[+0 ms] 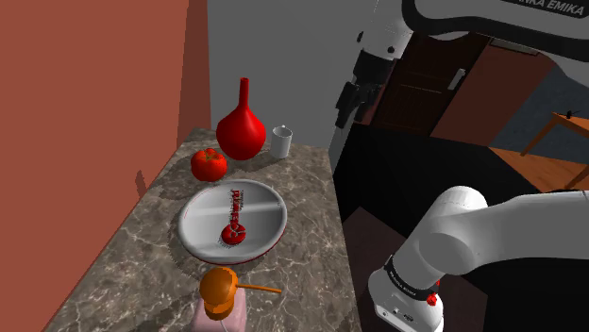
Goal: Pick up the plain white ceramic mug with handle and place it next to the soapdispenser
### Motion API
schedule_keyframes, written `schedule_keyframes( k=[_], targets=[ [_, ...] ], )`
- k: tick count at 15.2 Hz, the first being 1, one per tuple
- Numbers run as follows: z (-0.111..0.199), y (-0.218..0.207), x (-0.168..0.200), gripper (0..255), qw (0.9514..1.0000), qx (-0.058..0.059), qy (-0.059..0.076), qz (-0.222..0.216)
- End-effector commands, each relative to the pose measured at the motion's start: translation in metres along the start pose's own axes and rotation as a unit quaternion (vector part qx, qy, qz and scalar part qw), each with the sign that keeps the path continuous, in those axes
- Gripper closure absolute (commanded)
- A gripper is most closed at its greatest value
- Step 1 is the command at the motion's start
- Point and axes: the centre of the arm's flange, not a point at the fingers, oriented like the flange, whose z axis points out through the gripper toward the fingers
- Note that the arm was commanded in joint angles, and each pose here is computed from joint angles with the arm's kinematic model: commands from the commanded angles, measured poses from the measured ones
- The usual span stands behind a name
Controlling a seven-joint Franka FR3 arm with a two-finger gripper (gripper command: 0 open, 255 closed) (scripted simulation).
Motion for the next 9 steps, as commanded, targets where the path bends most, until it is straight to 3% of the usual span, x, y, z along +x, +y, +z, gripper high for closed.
schedule_keyframes(
  k=[1, 9],
  targets=[
    [0.0, 0.0, 0.0, 0, 1.0, 0.0, 0.0, 0.0],
    [0.061, 0.022, 0.081, 0, 0.9999, -0.014, 0.003, -0.007]
  ],
)
